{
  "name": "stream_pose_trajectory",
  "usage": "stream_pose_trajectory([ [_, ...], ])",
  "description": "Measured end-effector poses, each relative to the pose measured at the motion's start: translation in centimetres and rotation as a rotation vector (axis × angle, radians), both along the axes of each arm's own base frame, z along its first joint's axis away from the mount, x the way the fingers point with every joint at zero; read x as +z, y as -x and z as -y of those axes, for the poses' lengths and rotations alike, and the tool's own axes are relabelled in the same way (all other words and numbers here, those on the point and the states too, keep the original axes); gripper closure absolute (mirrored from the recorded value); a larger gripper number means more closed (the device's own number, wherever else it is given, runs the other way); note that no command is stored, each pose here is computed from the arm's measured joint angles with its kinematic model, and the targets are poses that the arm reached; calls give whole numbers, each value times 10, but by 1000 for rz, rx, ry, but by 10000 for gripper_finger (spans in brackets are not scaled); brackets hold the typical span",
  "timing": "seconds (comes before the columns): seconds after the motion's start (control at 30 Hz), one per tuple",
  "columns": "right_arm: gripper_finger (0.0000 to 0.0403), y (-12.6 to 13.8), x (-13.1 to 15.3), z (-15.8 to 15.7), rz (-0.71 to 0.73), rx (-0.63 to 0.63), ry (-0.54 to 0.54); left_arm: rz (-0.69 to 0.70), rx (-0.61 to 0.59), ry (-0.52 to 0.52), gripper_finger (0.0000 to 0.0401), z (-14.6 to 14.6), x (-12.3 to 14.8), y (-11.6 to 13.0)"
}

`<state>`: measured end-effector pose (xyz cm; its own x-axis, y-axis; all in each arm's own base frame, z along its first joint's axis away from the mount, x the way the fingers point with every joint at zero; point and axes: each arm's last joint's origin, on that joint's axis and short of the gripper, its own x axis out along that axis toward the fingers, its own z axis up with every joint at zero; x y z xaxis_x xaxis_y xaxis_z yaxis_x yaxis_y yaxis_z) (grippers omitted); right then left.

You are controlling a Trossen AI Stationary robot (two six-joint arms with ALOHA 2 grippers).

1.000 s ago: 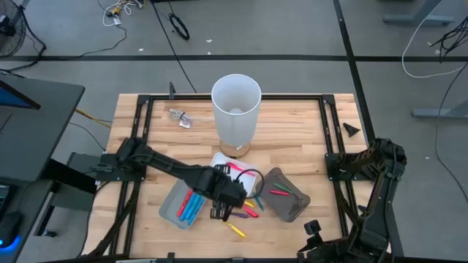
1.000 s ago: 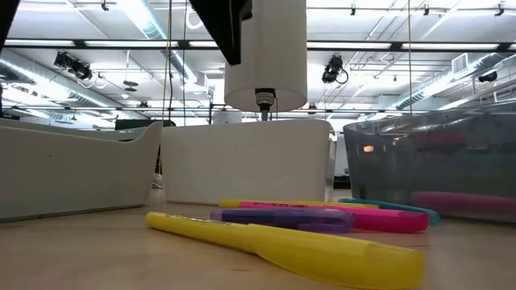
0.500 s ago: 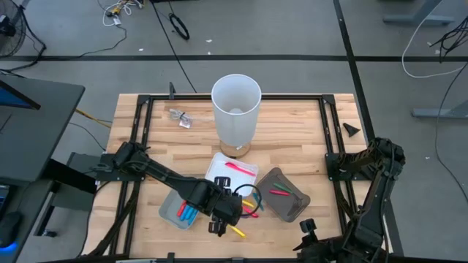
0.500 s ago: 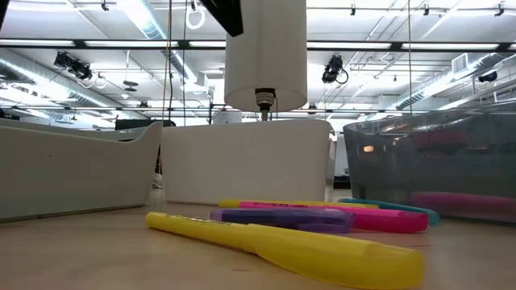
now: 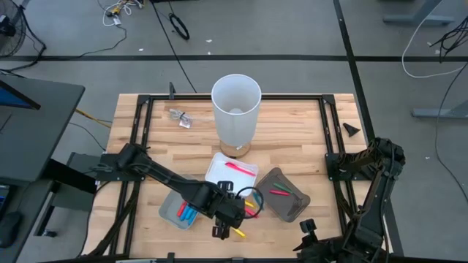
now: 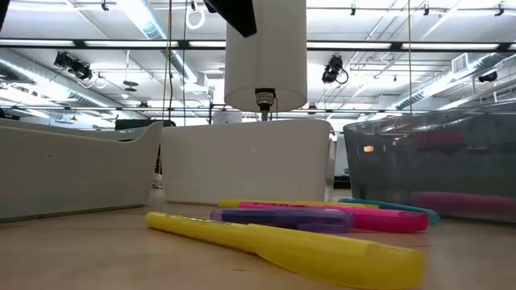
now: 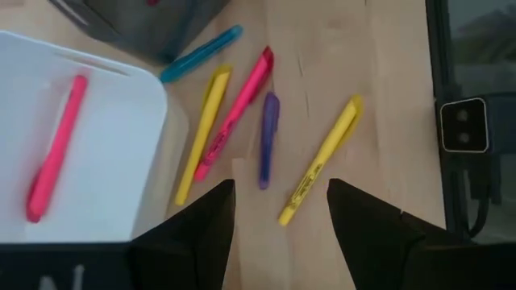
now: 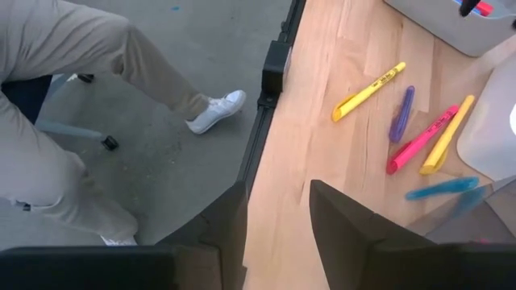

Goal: Pick & Place Markers
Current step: Put the purple pen in the black bin

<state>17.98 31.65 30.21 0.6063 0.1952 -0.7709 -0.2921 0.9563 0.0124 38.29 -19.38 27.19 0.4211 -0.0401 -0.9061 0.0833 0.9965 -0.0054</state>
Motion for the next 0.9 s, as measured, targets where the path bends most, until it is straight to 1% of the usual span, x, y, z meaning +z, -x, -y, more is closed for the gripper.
stream_pose_trajectory([
  [0.17, 266, 0, 0, 0, 0, 0, 0, -39, 15, -5, 197, 3, -19, -7],
  [0.3, 266, 0, 0, 0, 0, 0, -1, -32, 21, 0, 197, 5, -27, -13],
  [0.6, 266, 0, 0, -1, -6, 2, -16, -87, 62, -1, 197, 7, -55, -22],
  [0.9, 266, 0, 1, -2, 0, 4, -24, -146, 60, -32, 197, 7, -87, -30],
])
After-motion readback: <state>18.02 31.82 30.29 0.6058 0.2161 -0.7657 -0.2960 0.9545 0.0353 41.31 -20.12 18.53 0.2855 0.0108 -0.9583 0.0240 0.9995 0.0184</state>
